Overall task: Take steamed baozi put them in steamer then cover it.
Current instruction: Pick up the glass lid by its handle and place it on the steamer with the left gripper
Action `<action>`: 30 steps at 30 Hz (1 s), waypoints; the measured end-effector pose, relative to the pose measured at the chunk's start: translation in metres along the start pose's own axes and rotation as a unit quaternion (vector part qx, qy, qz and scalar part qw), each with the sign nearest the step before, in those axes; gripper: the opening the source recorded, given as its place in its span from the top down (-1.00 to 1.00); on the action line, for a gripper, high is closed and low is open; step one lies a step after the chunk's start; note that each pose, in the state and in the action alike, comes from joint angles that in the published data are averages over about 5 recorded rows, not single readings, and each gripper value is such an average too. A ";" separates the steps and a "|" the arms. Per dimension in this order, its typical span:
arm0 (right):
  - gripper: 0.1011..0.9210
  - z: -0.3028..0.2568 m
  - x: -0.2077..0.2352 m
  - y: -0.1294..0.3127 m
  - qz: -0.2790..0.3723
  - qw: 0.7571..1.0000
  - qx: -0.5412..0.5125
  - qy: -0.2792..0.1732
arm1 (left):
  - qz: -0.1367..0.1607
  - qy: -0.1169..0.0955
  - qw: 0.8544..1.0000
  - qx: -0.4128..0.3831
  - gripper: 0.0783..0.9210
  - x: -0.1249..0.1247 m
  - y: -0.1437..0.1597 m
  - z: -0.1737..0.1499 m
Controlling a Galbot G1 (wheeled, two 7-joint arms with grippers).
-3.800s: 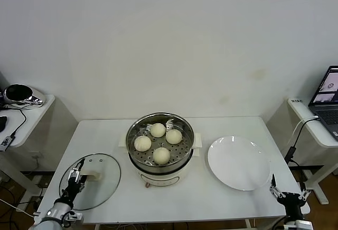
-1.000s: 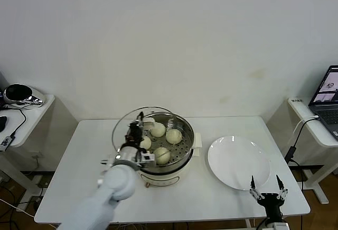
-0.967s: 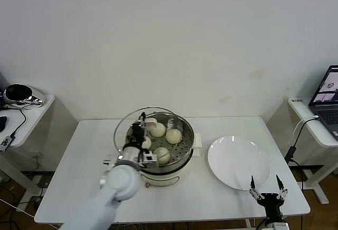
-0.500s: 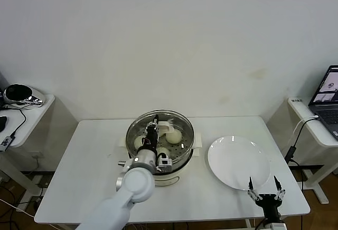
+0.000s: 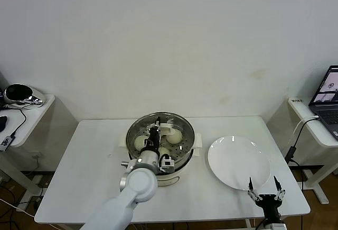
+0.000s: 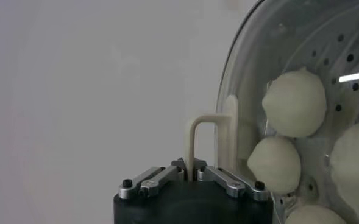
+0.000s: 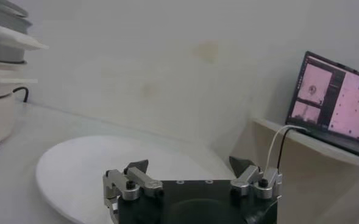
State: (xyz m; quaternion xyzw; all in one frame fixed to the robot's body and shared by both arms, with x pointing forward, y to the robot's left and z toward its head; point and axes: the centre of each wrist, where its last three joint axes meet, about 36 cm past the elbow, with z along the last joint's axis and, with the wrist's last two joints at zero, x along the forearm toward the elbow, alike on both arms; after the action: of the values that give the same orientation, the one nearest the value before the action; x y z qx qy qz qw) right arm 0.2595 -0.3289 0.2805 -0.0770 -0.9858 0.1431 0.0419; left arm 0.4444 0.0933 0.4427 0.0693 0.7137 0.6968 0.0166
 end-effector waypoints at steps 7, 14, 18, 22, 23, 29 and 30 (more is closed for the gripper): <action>-0.76 0.001 0.001 -0.001 0.000 1.000 0.001 0.000 | -0.001 0.000 1.000 -0.002 0.85 -0.002 -0.003 -0.002; -0.76 0.002 0.001 -0.001 -0.002 1.000 0.001 0.001 | 0.003 0.005 1.000 -0.006 0.85 -0.002 -0.007 0.003; -0.76 0.002 0.001 0.000 -0.002 1.000 0.001 0.000 | 0.004 0.006 1.000 -0.006 0.85 -0.001 -0.008 0.003; -0.76 0.002 0.001 0.001 -0.003 1.000 0.001 0.001 | 0.003 0.005 1.000 -0.002 0.85 -0.001 -0.009 0.001; -0.76 0.002 0.002 0.001 -0.004 1.000 0.002 0.001 | 0.002 0.004 1.000 -0.001 0.85 -0.002 -0.009 0.000; -0.76 0.002 0.002 0.001 -0.005 1.000 0.002 0.001 | -0.003 0.003 1.000 0.008 0.65 0.000 -0.008 0.000; -0.76 0.002 0.002 0.001 -0.006 1.000 0.002 0.001 | -0.003 0.003 1.000 0.009 0.57 0.001 -0.007 0.000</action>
State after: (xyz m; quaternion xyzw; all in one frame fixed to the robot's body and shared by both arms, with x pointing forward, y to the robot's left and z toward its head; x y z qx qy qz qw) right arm 0.2573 -0.3278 0.2783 -0.0714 -0.9859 0.1451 0.0441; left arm 0.4424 0.0934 0.4358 0.0651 0.7204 0.6903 0.0164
